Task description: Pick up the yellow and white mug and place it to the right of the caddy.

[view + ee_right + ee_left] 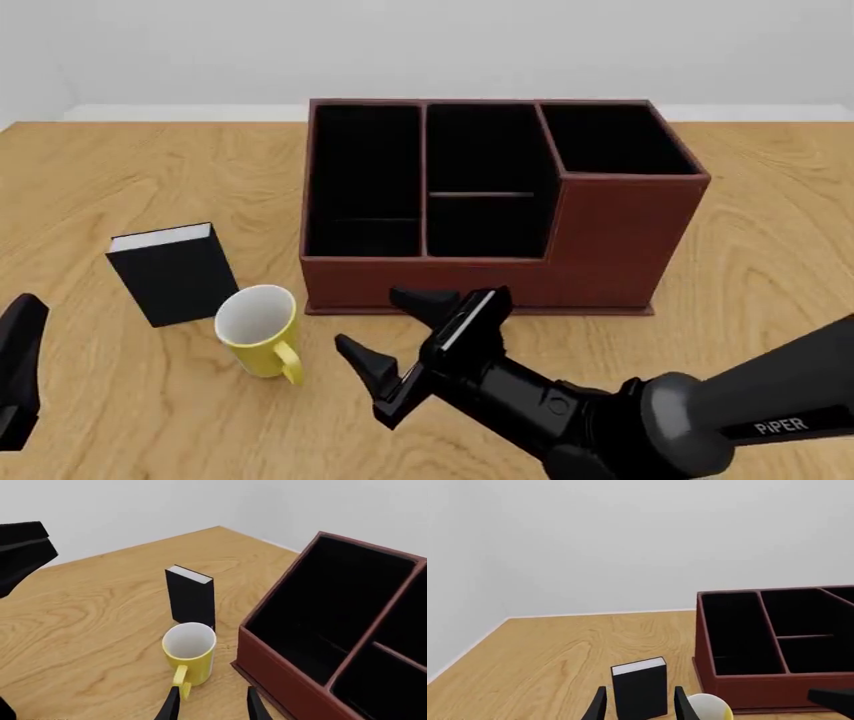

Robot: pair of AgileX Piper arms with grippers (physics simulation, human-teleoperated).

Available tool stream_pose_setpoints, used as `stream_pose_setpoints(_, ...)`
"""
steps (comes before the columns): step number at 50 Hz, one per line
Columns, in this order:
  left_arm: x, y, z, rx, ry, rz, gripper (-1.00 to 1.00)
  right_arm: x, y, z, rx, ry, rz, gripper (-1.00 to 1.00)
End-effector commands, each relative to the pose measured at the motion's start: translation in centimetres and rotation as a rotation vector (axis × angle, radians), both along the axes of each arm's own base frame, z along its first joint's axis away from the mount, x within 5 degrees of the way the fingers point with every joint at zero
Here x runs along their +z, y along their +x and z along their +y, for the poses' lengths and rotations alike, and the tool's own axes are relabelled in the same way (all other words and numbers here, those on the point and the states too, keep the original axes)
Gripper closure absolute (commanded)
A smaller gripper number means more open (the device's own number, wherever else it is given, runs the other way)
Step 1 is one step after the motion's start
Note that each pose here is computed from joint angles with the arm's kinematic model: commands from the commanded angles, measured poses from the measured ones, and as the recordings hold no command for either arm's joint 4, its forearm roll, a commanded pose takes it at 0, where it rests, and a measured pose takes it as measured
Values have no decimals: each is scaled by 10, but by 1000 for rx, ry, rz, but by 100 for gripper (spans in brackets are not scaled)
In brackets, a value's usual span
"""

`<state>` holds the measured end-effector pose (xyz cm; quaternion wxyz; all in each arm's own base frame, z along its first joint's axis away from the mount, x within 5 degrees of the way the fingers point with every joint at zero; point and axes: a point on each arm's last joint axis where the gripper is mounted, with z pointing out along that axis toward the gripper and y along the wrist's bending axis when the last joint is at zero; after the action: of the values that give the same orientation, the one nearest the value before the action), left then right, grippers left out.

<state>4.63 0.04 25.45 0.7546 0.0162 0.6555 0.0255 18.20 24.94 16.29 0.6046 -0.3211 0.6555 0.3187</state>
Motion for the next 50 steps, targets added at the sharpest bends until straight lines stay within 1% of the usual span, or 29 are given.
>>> stream_pose_setpoints(1,0,0,0,7,4,1,-100,-5,0,12,22,-7,4,-100)
stream_pose_setpoints(7,-1,0,0,5,3,1,-100,-4,-1,16,32,-7,4,-100)
stream_pose_setpoints(15,-1,0,0,6,6,2,-100,-14,2,26,41,-21,12,-100)
stream_pose_setpoints(18,-3,1,1,13,2,6,-100,-9,2,28,43,-15,14,-100)
stream_pose_setpoints(26,-4,1,0,10,3,5,-100,-13,5,37,51,-23,17,-100)
stream_pose_setpoints(36,-11,3,1,17,-4,13,-100,-19,8,51,66,-27,31,-100)
stream_pose_setpoints(50,-18,5,1,27,-5,22,-100,-28,13,61,67,-38,45,-100)
